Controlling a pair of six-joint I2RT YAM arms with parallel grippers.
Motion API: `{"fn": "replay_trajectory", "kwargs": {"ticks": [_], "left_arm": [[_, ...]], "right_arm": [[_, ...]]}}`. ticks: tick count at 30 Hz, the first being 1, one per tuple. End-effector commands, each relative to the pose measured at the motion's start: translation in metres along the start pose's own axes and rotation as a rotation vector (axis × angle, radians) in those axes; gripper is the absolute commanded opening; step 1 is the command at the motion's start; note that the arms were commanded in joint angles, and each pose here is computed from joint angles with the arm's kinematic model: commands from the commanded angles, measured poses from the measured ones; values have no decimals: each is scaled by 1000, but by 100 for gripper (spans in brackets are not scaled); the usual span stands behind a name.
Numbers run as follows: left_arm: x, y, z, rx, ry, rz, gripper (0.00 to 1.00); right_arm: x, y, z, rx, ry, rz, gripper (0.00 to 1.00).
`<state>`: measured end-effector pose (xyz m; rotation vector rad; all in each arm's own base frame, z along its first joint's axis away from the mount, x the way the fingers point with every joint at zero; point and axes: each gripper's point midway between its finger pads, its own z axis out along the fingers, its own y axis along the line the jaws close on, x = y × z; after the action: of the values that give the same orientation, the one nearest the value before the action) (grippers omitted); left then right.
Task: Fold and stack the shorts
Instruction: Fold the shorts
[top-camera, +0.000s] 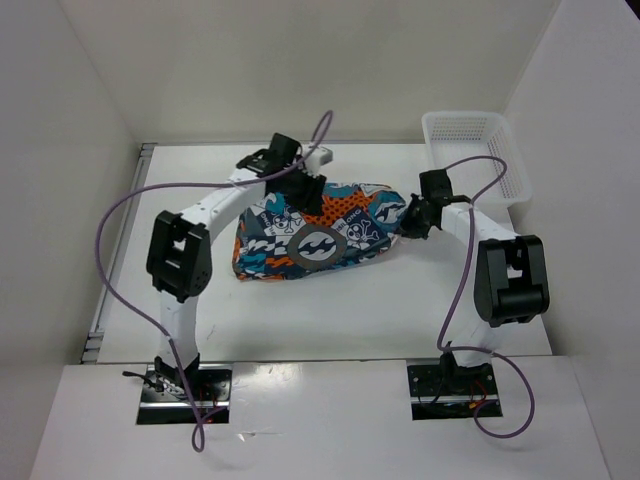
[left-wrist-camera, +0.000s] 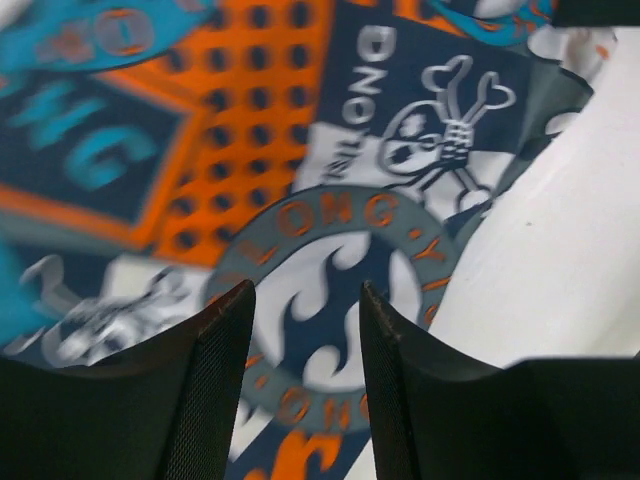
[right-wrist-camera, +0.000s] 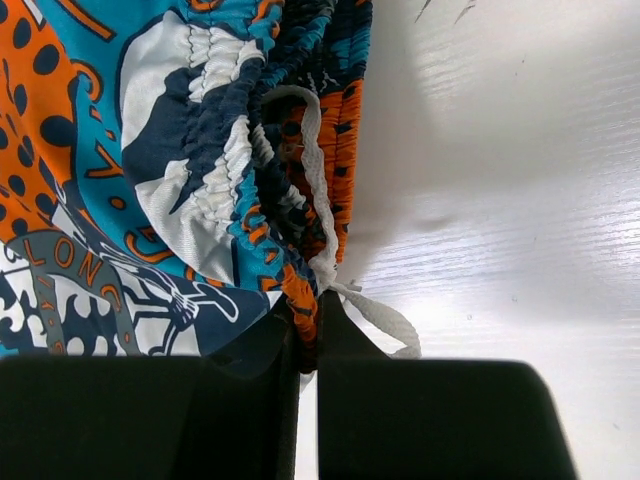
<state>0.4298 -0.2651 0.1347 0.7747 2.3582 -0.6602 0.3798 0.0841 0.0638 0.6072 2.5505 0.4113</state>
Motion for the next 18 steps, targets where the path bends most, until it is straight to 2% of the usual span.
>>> {"fn": "replay_trajectory", "kwargs": {"ticks": [1,4,10,15,18], "left_arm": [[33,-8,44,67,112,-21,54],[57,-4,76,9,186,-3,54],[73,-8,100,-4,199,26,54],[68,-25,93,32,197,40,54],[38,-35,57,72,128,38,55]], "right_arm": [[-15,5,-13,-6,-43,-27,0],[-26,10,-20,-12,-86,-30,0],[-39,14,-31,-5,-119,-62,0],[-44,18,-34,-9,-127,-72,0],[-49,18,-38,1,-137,-95,0]]}}
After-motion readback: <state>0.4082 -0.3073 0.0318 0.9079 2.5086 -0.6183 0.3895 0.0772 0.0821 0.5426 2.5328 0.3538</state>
